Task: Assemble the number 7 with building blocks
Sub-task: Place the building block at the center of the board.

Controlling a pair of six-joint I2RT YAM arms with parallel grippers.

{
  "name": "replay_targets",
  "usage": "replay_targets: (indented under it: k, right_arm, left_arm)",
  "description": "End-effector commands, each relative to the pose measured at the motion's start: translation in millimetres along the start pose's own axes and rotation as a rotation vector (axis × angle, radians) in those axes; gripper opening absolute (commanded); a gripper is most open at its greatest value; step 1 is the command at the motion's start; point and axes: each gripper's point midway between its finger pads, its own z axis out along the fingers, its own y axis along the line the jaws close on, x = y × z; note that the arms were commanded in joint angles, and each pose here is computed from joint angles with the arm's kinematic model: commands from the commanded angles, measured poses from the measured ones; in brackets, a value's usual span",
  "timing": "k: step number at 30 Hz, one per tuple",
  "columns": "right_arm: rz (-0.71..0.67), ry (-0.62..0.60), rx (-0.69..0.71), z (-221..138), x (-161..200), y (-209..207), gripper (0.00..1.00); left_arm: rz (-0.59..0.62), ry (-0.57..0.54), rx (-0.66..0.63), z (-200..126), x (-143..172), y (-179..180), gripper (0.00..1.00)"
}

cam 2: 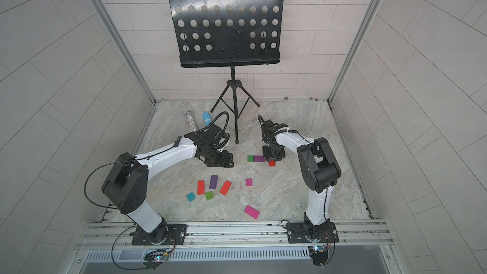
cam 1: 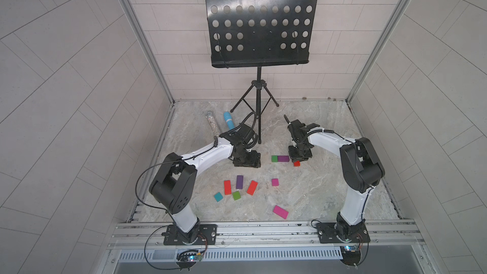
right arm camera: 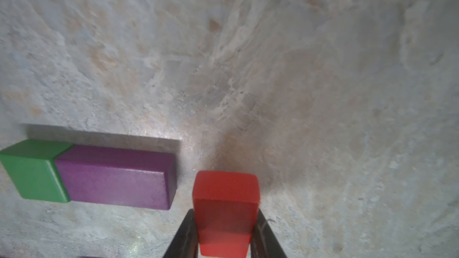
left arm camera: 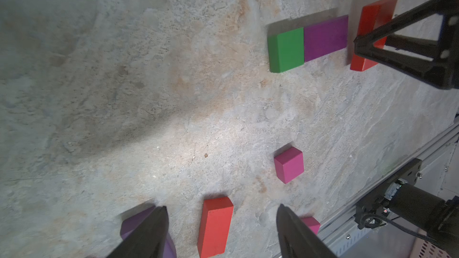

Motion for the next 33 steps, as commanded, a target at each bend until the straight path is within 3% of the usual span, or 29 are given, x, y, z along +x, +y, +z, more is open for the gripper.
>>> replay_targets:
  k: [1, 17, 23, 33]
  right_arm:
    - [0.013, 0.026, 0.015, 4.2, 5.8, -2.7, 0.28]
    - [0.060, -0.023, -0.012, -16.8, 4.7, -0.2, 0.53]
    - [0.083, -0.052, -0.016, -29.8, 11.6, -3.1, 0.52]
    - [0.090, -0.033, -0.006, -18.8, 15.7, -2.5, 0.49]
  left_arm:
    - [0.004, -0.019, 0.015, -2.9, -8.5, -5.4, 0.76]
    - [0.005, -0.014, 0.021, -0.9, -8.9, -6.2, 0.76]
    - [0.005, -0.017, 0.018, -1.2, -8.7, -5.6, 0.76]
    - [0.002, -0.015, 0.020, 0.4, -7.9, -5.1, 0.76]
